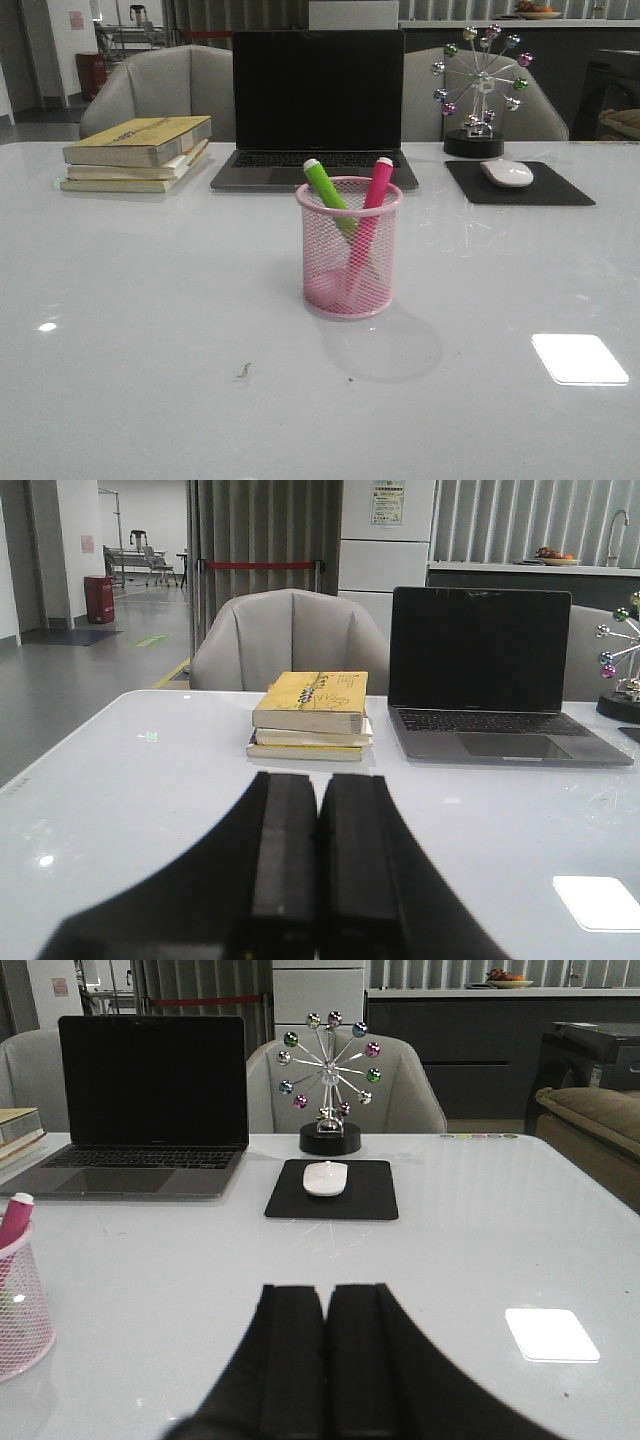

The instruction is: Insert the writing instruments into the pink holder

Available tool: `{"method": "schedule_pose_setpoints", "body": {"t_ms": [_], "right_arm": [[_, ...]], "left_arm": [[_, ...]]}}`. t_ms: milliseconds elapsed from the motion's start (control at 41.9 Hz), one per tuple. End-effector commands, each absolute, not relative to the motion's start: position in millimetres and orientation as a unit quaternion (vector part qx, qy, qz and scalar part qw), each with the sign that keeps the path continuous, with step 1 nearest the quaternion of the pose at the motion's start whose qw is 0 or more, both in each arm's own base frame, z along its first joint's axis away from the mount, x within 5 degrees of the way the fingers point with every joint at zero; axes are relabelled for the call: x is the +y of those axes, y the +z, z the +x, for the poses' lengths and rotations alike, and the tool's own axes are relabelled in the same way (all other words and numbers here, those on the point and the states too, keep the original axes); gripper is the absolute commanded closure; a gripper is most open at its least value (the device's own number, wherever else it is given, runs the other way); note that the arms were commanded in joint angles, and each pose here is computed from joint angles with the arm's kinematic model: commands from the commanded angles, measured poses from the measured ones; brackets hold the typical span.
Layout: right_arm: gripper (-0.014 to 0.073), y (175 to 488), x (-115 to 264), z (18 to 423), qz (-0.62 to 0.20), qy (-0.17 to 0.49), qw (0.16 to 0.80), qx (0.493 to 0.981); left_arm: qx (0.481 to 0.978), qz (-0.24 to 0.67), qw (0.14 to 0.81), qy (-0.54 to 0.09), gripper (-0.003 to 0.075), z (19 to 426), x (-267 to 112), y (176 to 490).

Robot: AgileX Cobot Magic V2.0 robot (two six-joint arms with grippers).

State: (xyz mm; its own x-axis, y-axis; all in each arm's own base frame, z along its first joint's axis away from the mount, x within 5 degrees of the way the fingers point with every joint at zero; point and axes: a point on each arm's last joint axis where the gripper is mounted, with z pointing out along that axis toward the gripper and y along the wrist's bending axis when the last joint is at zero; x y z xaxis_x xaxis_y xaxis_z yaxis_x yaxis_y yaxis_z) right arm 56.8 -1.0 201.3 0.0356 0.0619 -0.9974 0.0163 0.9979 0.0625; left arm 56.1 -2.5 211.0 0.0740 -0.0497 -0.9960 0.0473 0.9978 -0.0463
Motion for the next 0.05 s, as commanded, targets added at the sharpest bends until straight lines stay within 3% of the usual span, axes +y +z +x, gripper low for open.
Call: {"method": "schedule_pose_setpoints", "body": {"t_ms": [0, 24], "right_arm": [[0.0540, 212.2, -1.4, 54.1, 0.026, 0.012, 0.759, 0.651], [0.0540, 212.2, -1.4, 54.1, 0.026, 0.012, 0.759, 0.651]], "left_arm": [[0.639, -0.003, 0.768, -0.039, 0.0629, 53.4, -2.4, 219.0], [0.639, -0.003, 0.768, -0.039, 0.0629, 53.4, -2.4, 219.0]]}}
